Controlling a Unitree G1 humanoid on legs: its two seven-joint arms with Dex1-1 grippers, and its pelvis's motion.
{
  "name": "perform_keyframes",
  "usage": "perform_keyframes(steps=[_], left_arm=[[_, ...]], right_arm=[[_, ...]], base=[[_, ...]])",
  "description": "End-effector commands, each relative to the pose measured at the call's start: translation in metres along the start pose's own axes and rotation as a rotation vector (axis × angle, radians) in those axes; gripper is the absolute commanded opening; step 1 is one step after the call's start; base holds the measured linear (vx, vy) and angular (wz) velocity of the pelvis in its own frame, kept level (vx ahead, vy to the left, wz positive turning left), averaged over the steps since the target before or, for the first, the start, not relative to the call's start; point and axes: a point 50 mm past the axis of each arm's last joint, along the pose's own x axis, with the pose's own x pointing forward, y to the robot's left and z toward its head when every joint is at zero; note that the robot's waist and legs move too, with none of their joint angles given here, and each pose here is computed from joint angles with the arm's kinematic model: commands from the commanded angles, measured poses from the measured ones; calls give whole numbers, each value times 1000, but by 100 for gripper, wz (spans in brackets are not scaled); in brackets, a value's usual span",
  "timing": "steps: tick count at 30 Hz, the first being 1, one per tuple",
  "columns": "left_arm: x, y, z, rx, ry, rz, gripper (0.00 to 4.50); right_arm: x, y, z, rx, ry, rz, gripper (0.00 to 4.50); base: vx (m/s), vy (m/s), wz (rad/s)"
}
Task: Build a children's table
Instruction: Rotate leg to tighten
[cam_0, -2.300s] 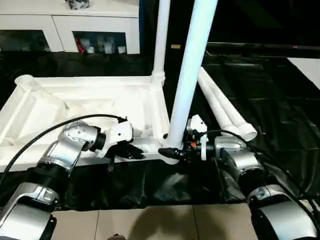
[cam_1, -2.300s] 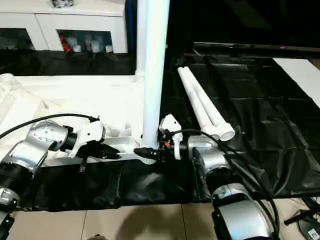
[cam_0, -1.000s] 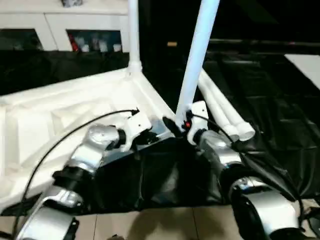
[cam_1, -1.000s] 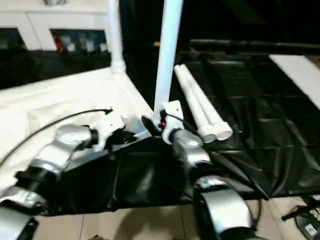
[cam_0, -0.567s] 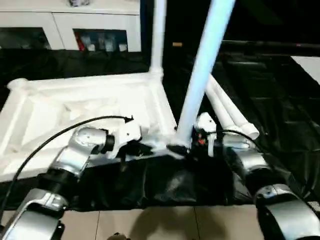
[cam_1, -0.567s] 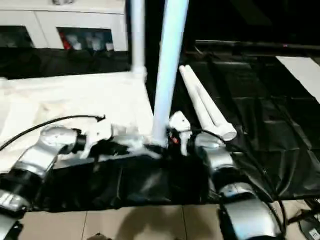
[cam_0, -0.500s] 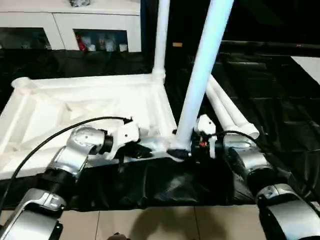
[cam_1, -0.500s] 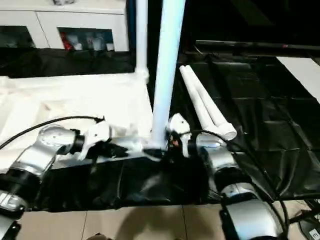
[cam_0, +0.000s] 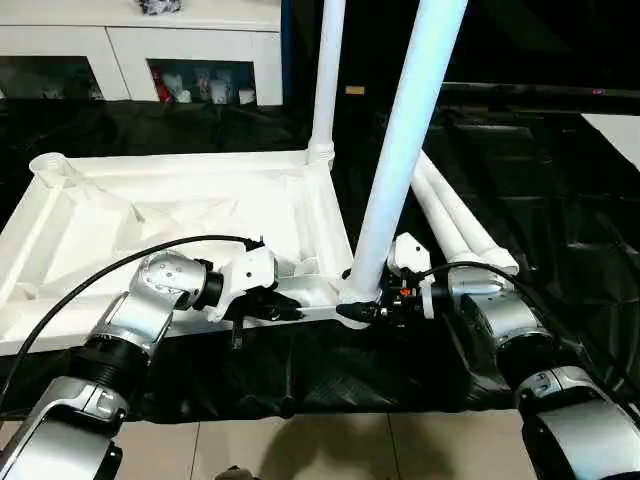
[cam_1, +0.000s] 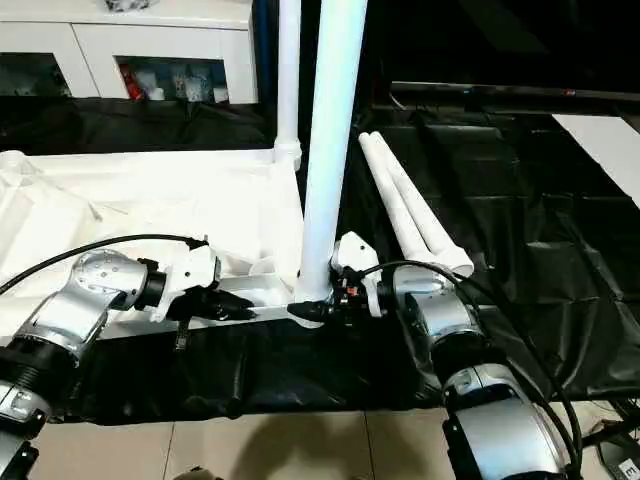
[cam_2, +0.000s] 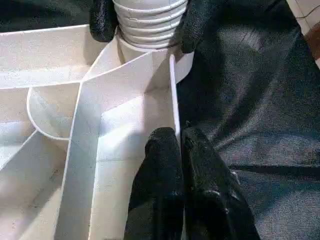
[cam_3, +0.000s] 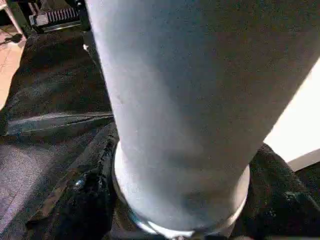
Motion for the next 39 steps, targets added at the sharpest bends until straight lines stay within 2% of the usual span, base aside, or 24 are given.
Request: perform_keyframes(steps=[1, 4, 5, 6, 9, 12, 14, 16, 18, 22, 23, 27, 28, 30, 31, 33, 34, 36, 39], left_arm=[[14, -6, 2, 17, 17, -91, 0], [15, -5, 2, -4, 16, -68, 0], [19, -1, 2, -32, 29, -18, 0], [19, 0, 2, -33, 30, -14, 0], [32, 11, 10, -93, 12, 114, 0], [37, 14, 13, -98, 9, 142, 0], [56, 20, 25, -127, -7, 221, 0], [61, 21, 29, -132, -11, 240, 0], [72, 22, 37, -130, -24, 264, 0], [78, 20, 41, -100, -19, 243, 0], [78, 19, 41, -95, -16, 238, 0], [76, 18, 39, -82, -4, 223, 0], [74, 18, 36, -77, 0, 215, 0], [64, 16, 29, -62, 4, 186, 0], [64, 16, 29, -62, 4, 186, 0], [57, 14, 23, -52, 7, 156, 0], [57, 14, 23, -52, 7, 156, 0], [46, 10, 17, -22, 12, 106, 0], [38, 8, 14, -6, 10, 67, 0]], right_arm=[[7, 8, -9, 49, 14, 32, 289], [10, 7, -11, 84, 5, -11, 278], [14, 4, -13, 133, -6, -95, 277], [15, 4, -13, 136, -7, -100, 277], [29, -4, -15, 196, -24, -332, 275], [33, -5, -15, 222, -30, -390, 274], [51, -9, -12, 308, -47, -573, 274], [56, -9, -10, 327, -47, -620, 274], [70, -9, -4, 343, -41, -693, 274], [79, -7, 3, 352, -72, -687, 274], [80, -6, 3, 357, -82, -682, 330], [80, -7, 9, 366, -140, -656, 364], [78, -8, 11, 354, -154, -640, 364], [68, -10, 11, 280, -140, -568, 391], [68, -10, 11, 280, -140, -568, 399], [59, -11, 9, 218, -111, -500, 399], [59, -11, 9, 218, -111, -500, 399], [46, -10, 6, 146, -74, -369, 399], [37, -6, 5, 102, -54, -240, 399]], base=[[0, 0, 0], [0, 0, 0], [0, 0, 0], [0, 0, 0], [0, 0, 0], [0, 0, 0], [0, 0, 0], [0, 0, 0], [0, 0, 0], [0, 0, 0], [0, 0, 0], [0, 0, 0], [0, 0, 0], [0, 0, 0], [0, 0, 0], [0, 0, 0], [0, 0, 0], [0, 0, 0], [0, 0, 0]])
